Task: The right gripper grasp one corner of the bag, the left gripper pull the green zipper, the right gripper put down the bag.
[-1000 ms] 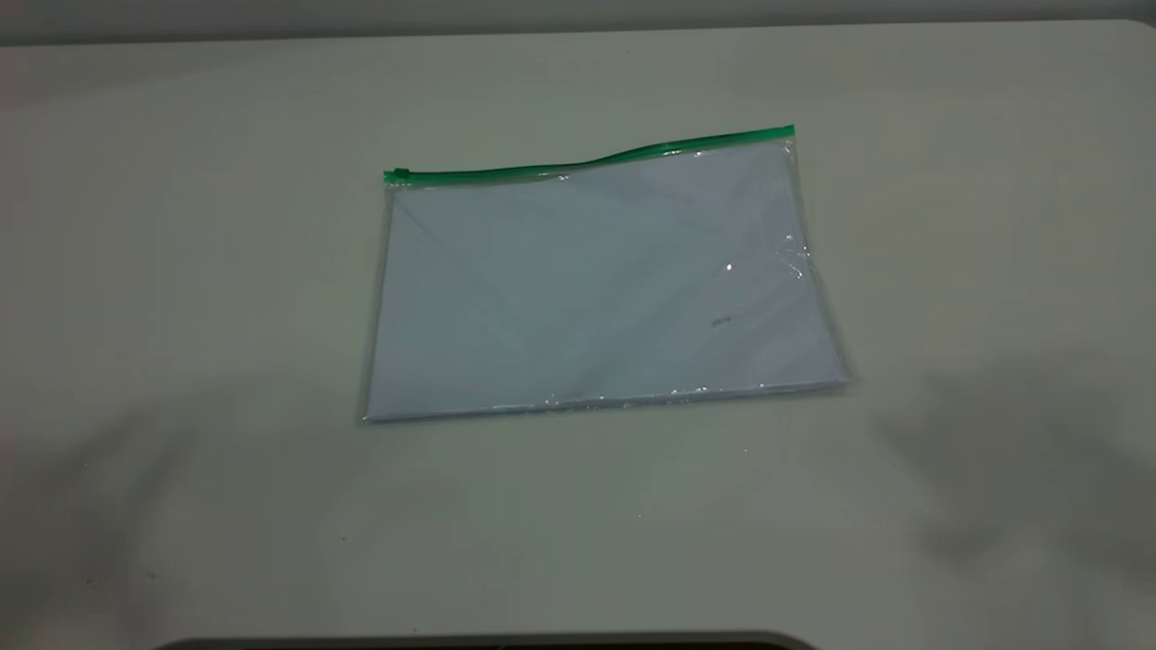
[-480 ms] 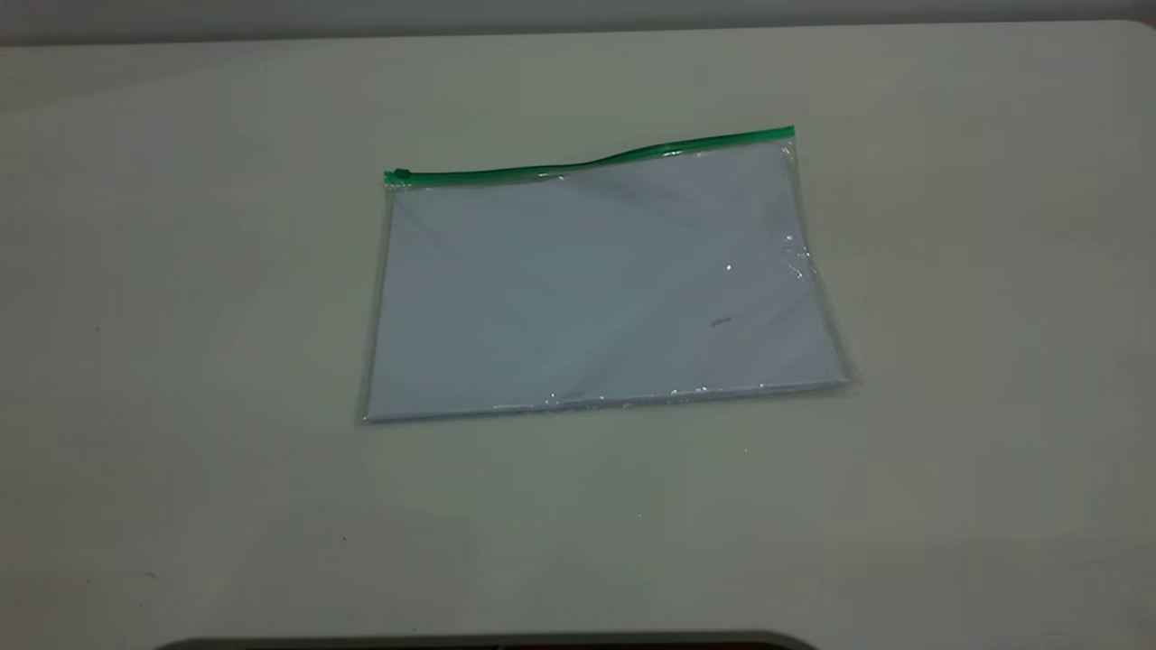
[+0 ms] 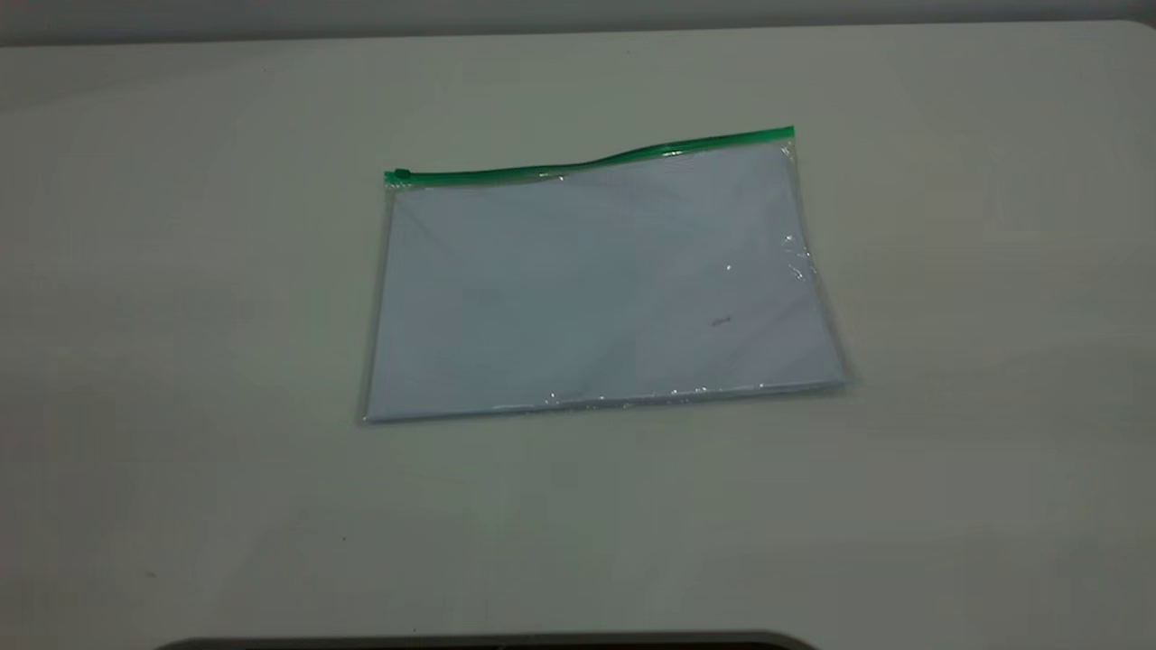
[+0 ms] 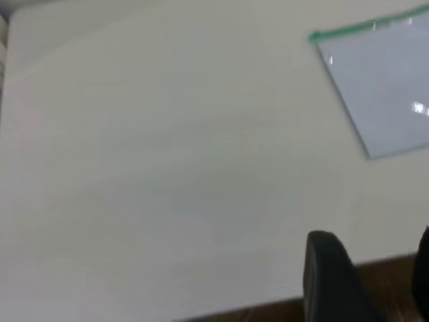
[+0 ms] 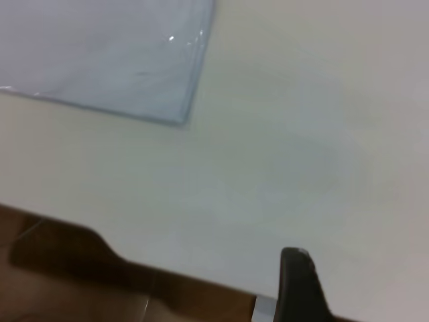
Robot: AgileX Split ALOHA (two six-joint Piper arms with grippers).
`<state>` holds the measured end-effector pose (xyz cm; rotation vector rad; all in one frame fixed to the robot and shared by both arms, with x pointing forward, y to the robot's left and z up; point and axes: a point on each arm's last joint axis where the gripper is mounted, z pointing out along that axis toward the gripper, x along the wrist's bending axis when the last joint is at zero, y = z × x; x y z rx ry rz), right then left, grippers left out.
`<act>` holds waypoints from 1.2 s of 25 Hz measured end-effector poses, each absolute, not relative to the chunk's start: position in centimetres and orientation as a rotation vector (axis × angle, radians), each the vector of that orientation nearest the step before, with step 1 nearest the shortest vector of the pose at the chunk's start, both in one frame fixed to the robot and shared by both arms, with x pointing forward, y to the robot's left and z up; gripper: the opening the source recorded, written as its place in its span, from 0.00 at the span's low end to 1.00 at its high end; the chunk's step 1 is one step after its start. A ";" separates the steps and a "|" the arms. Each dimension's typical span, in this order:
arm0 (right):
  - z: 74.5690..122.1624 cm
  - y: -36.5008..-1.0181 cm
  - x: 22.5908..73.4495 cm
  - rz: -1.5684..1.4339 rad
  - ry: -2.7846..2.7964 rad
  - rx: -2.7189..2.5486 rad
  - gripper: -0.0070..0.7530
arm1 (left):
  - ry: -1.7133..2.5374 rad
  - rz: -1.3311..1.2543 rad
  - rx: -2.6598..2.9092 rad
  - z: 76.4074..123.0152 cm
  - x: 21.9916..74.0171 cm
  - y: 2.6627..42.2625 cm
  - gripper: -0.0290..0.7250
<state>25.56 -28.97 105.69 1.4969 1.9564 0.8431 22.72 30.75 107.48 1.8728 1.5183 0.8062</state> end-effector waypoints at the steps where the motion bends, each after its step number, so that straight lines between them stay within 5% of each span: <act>1: 105.0 -29.0 25.4 0.845 1.954 1.497 0.65 | 1.529 0.796 1.885 106.6 22.8 30.7 0.51; 30: 104.3 -29.1 24.1 0.900 1.824 1.473 0.65 | 1.581 0.790 1.850 103.3 22.8 30.5 0.51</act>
